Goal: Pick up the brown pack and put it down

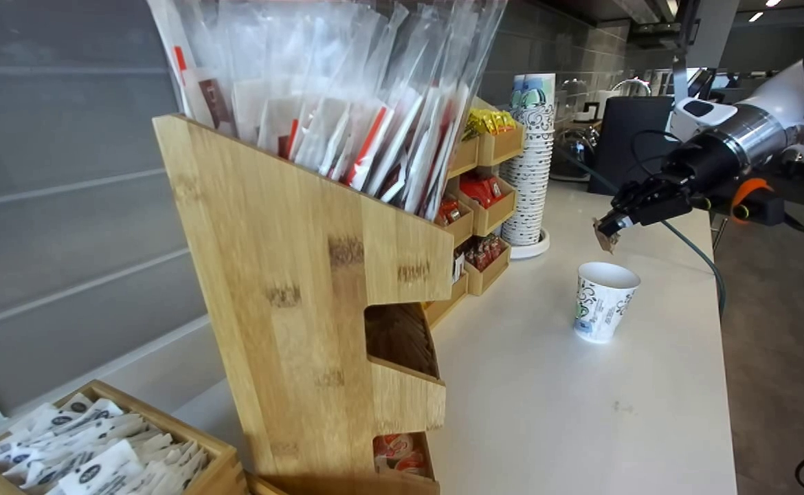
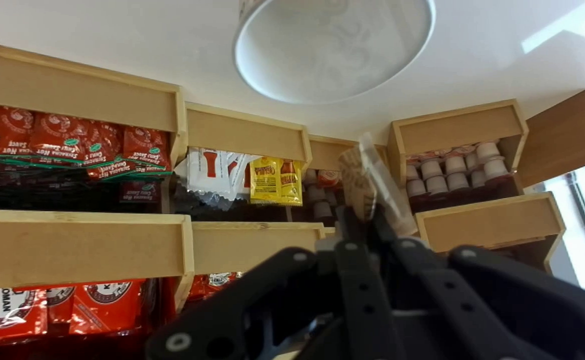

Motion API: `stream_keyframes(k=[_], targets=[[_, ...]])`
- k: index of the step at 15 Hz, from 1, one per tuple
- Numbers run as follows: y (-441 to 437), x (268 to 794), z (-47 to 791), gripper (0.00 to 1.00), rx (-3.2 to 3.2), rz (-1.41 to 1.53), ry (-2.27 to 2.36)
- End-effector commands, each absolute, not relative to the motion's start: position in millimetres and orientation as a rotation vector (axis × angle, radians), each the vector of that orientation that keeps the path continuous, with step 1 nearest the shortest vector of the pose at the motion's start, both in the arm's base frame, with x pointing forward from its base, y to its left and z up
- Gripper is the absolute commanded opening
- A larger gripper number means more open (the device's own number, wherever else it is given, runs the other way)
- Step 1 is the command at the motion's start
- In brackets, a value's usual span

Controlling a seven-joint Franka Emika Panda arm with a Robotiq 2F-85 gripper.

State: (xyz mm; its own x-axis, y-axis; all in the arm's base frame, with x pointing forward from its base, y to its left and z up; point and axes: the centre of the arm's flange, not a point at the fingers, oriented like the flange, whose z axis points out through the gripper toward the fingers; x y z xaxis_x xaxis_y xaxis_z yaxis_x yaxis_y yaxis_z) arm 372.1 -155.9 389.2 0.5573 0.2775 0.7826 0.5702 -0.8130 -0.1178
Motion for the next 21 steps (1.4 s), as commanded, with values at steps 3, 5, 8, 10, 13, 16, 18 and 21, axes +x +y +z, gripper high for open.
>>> stream_keyframes(k=[3, 5, 8, 10, 13, 16, 18, 21], targets=[[-135.8, 354.1, 388.3, 0.02, -2.461, -1.07, -0.777], [-129.2, 356.3, 395.7, 0.02, -2.479, -1.043, -0.825], [-115.1, 359.6, 410.2, 0.02, -2.511, -0.99, -0.929], [-102.0, 362.7, 418.5, 0.02, -2.532, -0.937, -1.012], [-84.0, 364.7, 426.6, 0.02, -2.563, -0.83, -1.113], [-65.4, 366.4, 431.7, 0.02, -2.605, -0.721, -1.212], [-49.4, 368.5, 437.1, 0.02, -2.616, -0.664, -1.299], [-22.2, 370.5, 444.1, 0.02, -2.612, -0.59, -1.437]])
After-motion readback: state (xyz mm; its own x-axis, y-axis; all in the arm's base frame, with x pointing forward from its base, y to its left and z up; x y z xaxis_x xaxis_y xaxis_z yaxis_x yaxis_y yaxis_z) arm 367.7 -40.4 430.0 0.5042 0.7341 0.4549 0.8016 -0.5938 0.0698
